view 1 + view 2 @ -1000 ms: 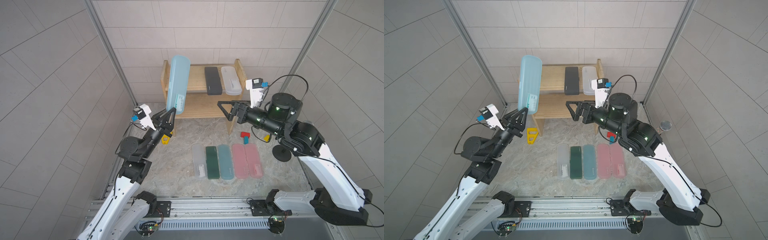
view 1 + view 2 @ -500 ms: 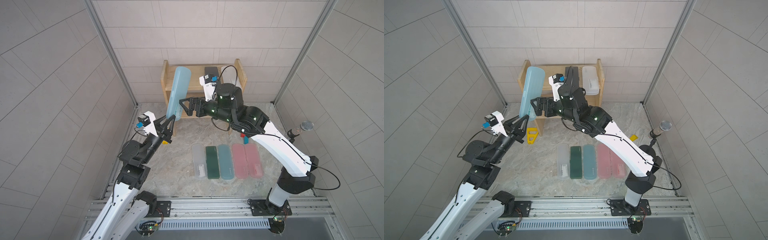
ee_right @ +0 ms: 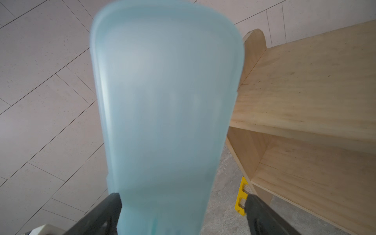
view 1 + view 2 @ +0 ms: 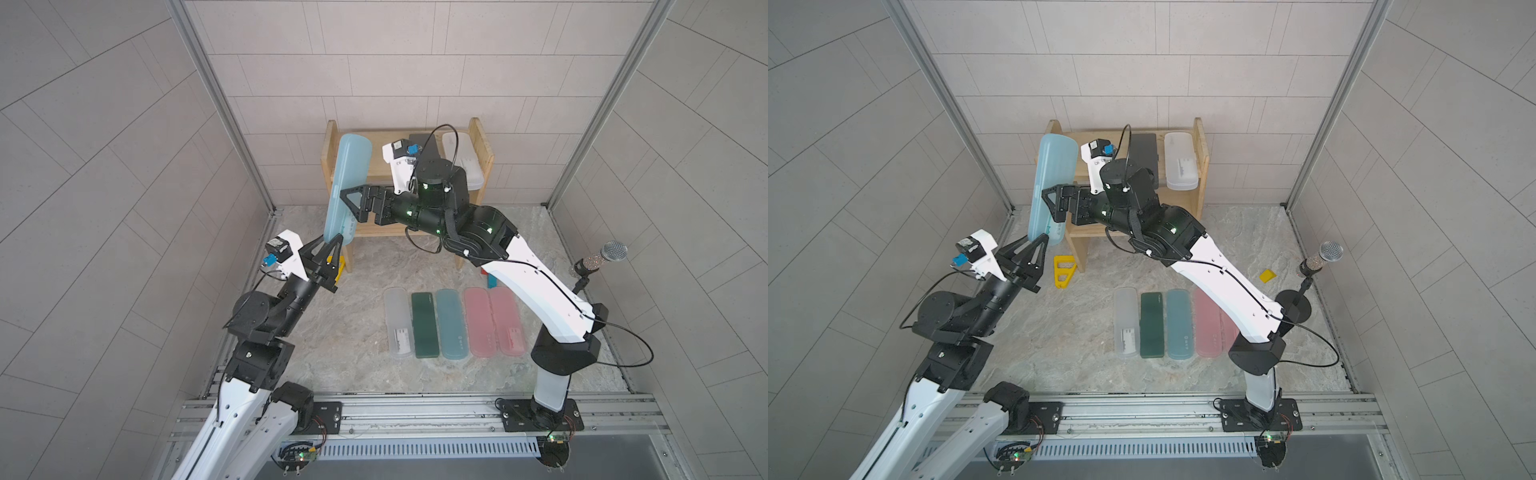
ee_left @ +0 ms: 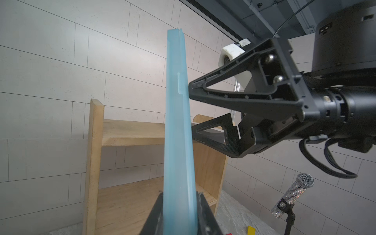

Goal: Remove the pencil cases from the shelf
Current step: Pick up the pencil case from the shelf, then place the pencil case at the center of the board, then pick up the pencil case from the shelf.

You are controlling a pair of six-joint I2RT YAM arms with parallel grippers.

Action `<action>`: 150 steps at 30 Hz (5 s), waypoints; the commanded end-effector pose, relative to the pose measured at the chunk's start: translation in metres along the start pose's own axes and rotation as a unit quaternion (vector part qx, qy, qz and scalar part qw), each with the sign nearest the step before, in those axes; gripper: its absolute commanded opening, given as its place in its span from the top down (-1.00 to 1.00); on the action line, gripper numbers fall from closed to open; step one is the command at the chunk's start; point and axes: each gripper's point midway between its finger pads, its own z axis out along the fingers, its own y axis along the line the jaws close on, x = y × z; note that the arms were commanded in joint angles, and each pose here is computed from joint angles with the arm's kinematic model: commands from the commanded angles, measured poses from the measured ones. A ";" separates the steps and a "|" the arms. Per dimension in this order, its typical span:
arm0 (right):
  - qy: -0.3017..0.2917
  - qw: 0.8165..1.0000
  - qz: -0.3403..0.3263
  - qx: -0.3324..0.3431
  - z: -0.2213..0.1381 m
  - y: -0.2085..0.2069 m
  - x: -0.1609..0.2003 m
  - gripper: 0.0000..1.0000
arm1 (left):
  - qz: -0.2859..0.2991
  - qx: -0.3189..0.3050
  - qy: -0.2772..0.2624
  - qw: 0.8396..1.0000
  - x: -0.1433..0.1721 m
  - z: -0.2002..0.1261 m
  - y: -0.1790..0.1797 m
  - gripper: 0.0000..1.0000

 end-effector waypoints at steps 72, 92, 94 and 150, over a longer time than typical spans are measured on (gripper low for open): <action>0.440 0.858 0.140 0.224 0.054 -0.196 0.393 -0.75 | 0.026 -0.169 0.153 0.973 0.041 -0.005 0.061 -0.99; 0.290 0.930 0.081 0.210 -0.013 -0.215 0.264 -1.00 | -0.247 -0.097 0.004 0.964 0.005 0.058 0.042 -0.99; 0.270 0.933 0.091 0.221 -0.034 -0.234 0.254 -1.00 | -0.276 -0.080 0.012 0.958 0.004 0.074 0.035 -0.99; 0.157 0.920 0.135 0.332 -0.199 -0.295 0.191 -1.00 | -0.492 0.050 0.113 0.862 0.048 0.227 -0.064 -0.36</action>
